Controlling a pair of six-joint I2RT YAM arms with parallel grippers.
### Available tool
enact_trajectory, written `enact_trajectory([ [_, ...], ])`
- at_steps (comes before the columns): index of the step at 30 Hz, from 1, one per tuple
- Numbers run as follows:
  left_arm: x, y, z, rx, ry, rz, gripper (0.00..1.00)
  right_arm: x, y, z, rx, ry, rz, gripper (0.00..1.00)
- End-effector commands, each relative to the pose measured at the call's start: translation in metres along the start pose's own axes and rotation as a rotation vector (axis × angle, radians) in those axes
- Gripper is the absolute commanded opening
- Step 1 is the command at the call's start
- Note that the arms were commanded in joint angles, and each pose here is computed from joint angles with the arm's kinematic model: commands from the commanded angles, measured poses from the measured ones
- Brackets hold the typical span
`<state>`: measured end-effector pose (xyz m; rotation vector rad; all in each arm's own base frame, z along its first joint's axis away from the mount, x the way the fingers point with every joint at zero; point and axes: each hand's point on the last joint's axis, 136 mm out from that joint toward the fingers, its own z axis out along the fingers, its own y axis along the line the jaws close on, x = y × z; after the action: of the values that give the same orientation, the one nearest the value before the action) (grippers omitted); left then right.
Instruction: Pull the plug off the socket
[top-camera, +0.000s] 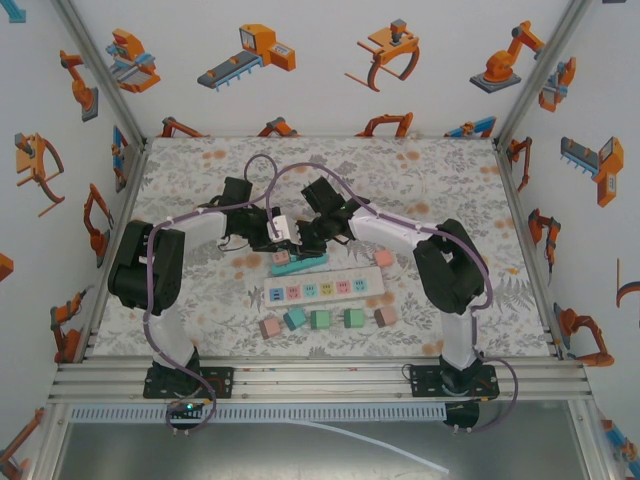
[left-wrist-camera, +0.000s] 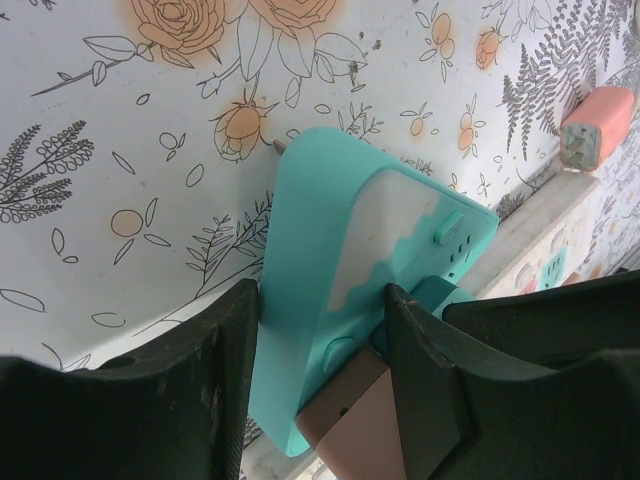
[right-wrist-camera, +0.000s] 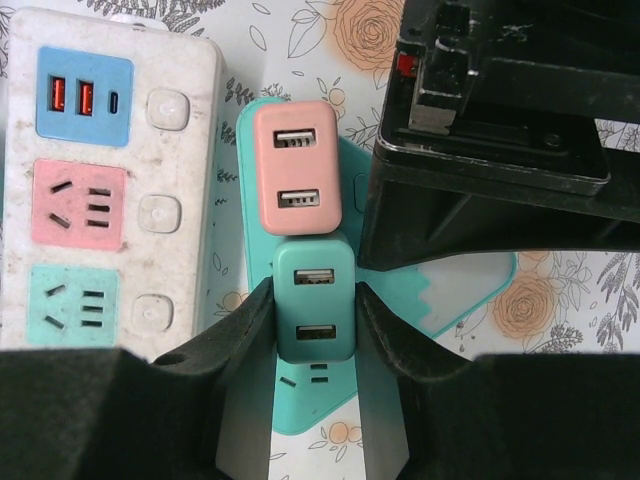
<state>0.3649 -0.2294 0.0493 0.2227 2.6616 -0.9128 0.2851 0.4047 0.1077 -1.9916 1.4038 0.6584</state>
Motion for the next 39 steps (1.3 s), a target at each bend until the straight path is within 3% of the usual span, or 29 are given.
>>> enact_trajectory([
  [1,0.056,0.071,0.014,-0.294,0.164,-0.004,0.49,-0.085,-0.029,-0.043,0.114,-0.213,-0.105,0.08],
  [5,0.056,0.073,0.014,-0.298,0.166,0.000,0.49,-0.082,-0.036,-0.041,0.138,-0.196,-0.049,0.06],
  [14,0.058,0.078,0.016,-0.305,0.169,-0.008,0.49,-0.092,-0.008,-0.041,0.115,-0.168,-0.207,0.07],
  [23,0.058,0.081,0.015,-0.321,0.169,-0.003,0.49,-0.097,-0.013,-0.048,0.109,-0.175,-0.141,0.06],
  [29,0.058,0.081,0.015,-0.324,0.170,-0.003,0.49,-0.108,-0.023,-0.068,0.136,-0.252,-0.064,0.04],
  [39,0.054,0.075,0.013,-0.290,0.153,-0.015,0.49,-0.100,-0.019,-0.083,0.200,-0.247,0.017,0.03],
])
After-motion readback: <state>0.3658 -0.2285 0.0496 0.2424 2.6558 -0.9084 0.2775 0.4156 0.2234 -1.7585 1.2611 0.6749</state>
